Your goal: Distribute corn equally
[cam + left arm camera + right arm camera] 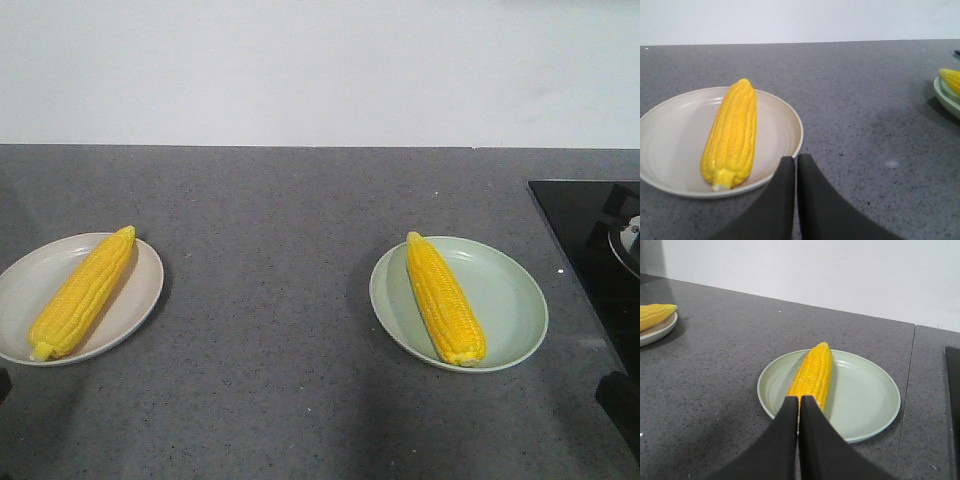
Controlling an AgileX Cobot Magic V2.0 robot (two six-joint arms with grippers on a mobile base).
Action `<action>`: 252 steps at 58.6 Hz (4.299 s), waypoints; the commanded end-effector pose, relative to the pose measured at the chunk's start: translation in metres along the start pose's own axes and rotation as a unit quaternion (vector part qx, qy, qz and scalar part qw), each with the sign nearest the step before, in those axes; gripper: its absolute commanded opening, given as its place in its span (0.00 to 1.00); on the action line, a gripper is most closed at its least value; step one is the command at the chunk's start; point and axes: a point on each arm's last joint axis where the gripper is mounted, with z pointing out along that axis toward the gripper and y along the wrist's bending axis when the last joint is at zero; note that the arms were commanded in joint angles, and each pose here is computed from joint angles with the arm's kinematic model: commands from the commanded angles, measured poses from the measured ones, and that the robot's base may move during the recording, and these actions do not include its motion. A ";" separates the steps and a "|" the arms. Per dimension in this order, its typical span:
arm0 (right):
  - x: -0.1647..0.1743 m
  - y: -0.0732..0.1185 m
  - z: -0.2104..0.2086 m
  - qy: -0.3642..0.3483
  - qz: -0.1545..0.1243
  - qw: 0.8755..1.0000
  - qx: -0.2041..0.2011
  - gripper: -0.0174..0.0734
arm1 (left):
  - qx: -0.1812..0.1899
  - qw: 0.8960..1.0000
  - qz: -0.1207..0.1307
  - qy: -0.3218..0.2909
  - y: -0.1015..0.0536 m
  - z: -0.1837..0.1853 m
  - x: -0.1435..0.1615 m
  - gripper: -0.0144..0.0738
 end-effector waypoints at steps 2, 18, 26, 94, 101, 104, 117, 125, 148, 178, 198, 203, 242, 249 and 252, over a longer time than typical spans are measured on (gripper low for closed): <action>-0.013 -0.005 -0.002 -0.032 0.008 0.999 0.022 0.19 | -0.034 0.997 -0.013 -0.065 0.009 -0.009 0.013 0.16; -0.013 -0.005 -0.002 -0.032 0.008 0.999 0.022 0.19 | -0.050 0.984 0.023 -0.168 0.011 -0.029 0.016 0.16; -0.013 -0.004 -0.002 -0.031 0.008 0.999 0.022 0.19 | -0.065 0.980 0.023 -0.186 0.013 -0.032 0.015 0.16; -0.013 -0.004 -0.002 -0.031 0.008 0.999 0.022 0.19 | -0.085 0.983 -0.030 -0.160 0.015 -0.034 0.025 0.16; -0.013 -0.004 -0.002 -0.031 0.008 0.999 0.022 0.19 | -0.085 0.983 -0.030 -0.160 0.015 -0.034 0.025 0.16; -0.013 -0.004 -0.002 -0.031 0.008 0.999 0.022 0.19 | -0.085 0.983 -0.030 -0.160 0.015 -0.034 0.025 0.16; -0.013 -0.004 -0.002 -0.031 0.008 0.999 0.022 0.19 | -0.085 0.983 -0.030 -0.160 0.015 -0.034 0.025 0.16; -0.013 -0.004 -0.002 -0.031 0.008 0.999 0.022 0.19 | -0.085 0.983 -0.030 -0.160 0.015 -0.034 0.025 0.16; -0.013 -0.005 -0.002 -0.031 -0.005 0.999 0.027 0.19 | -0.085 0.983 -0.030 -0.160 0.015 -0.034 0.025 0.16; 0.026 -0.020 -0.004 -0.043 0.043 0.989 0.134 0.19 | -0.085 0.983 -0.030 -0.160 0.015 -0.034 0.025 0.16; 0.049 -0.018 -0.008 -0.183 0.007 0.969 0.163 0.19 | -0.085 0.983 -0.030 -0.160 0.015 -0.034 0.025 0.16; 0.048 -0.019 -0.009 -0.192 0.006 0.967 0.167 0.19 | -0.085 0.983 -0.030 -0.160 0.015 -0.034 0.025 0.16; 0.048 -0.023 -0.011 -0.195 0.025 0.959 0.204 0.19 | -0.085 0.983 -0.030 -0.160 0.015 -0.034 0.025 0.16; 0.048 -0.023 -0.011 -0.195 0.025 0.959 0.204 0.19 | -0.085 0.983 -0.030 -0.160 0.015 -0.034 0.025 0.16; 0.048 -0.023 -0.011 -0.195 0.025 0.959 0.204 0.19 | -0.085 0.983 -0.030 -0.160 0.015 -0.034 0.025 0.16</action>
